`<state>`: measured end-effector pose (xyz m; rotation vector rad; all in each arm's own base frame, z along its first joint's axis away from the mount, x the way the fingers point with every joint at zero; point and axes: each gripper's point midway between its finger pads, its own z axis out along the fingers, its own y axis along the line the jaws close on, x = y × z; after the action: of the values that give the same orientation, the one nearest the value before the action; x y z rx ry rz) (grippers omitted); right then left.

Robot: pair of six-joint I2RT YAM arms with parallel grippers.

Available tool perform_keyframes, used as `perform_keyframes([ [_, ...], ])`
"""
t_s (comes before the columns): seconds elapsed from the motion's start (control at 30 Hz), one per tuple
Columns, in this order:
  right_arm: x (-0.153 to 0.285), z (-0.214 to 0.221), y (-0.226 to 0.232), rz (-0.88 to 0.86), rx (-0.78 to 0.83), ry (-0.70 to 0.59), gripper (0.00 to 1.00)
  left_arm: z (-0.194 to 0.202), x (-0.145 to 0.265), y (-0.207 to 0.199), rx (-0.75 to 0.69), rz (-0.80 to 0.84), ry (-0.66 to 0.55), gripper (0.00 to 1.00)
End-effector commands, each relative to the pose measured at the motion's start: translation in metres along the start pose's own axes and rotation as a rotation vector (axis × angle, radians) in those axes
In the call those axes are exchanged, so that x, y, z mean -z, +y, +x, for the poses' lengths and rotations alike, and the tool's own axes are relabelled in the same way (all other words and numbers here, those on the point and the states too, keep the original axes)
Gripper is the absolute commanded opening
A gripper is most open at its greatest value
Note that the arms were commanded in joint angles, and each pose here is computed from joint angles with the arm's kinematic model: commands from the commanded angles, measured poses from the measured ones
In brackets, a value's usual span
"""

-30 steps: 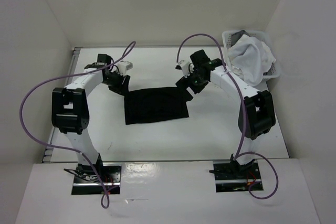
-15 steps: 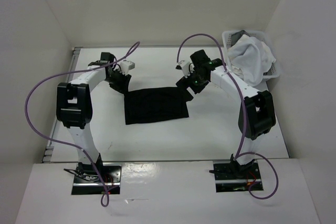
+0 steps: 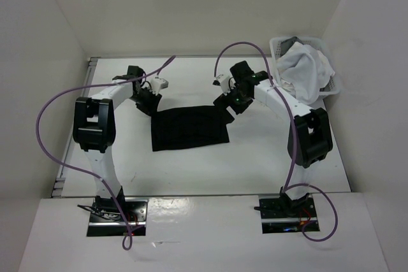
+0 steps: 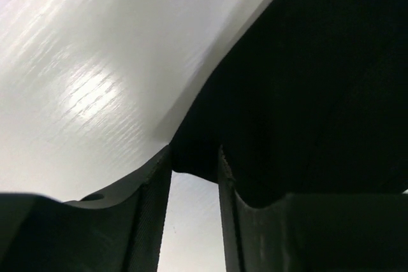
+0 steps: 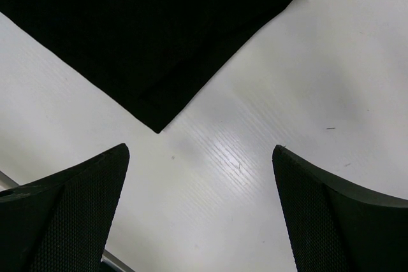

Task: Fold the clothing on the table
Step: Fold the skirt

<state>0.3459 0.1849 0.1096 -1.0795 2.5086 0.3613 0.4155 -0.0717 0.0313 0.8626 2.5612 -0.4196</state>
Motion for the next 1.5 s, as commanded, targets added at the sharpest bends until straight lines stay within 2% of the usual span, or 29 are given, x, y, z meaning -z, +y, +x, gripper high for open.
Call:
perform_keyframes([
  [0.0, 0.005, -0.011, -0.002, 0.002, 0.007, -0.019, 0.96, -0.001, -0.005, -0.014, -0.049, 0.052, 0.008, 0.41],
  [0.13, 0.007, -0.013, -0.001, -0.007, 0.008, -0.022, 0.96, 0.0, -0.007, -0.024, -0.048, 0.089, 0.011, 0.28],
  [0.17, 0.007, -0.013, 0.001, -0.015, 0.008, -0.025, 0.96, 0.0, -0.007, -0.025, -0.036, 0.089, 0.011, 0.21],
  [0.27, 0.005, -0.014, 0.004, -0.038, -0.005, -0.02, 0.96, -0.002, -0.009, -0.03, -0.03, 0.101, 0.009, 0.09],
  [0.3, 0.007, -0.017, 0.006, -0.044, -0.013, -0.031, 0.96, 0.002, -0.01, -0.032, -0.013, 0.106, 0.018, 0.01],
  [0.33, 0.002, -0.014, 0.008, -0.06, -0.019, -0.014, 0.96, 0.006, -0.011, -0.034, -0.009, 0.11, 0.026, 0.0],
  [0.73, -0.03, -0.008, 0.0, -0.026, -0.112, 0.022, 0.94, 0.026, 0.001, -0.028, 0.139, 0.069, 0.028, 0.0],
  [1.0, -0.063, -0.008, 0.035, -0.001, -0.055, 0.086, 0.94, 0.043, 0.006, -0.035, 0.252, 0.073, 0.054, 0.0],
  [1.33, -0.092, -0.012, 0.028, 0.047, -0.095, 0.111, 0.93, 0.055, 0.022, -0.034, 0.336, 0.058, 0.057, 0.0],
  [1.47, -0.098, -0.01, 0.025, 0.068, -0.104, 0.113, 0.83, 0.059, 0.024, -0.032, 0.344, 0.046, 0.058, 0.0],
])
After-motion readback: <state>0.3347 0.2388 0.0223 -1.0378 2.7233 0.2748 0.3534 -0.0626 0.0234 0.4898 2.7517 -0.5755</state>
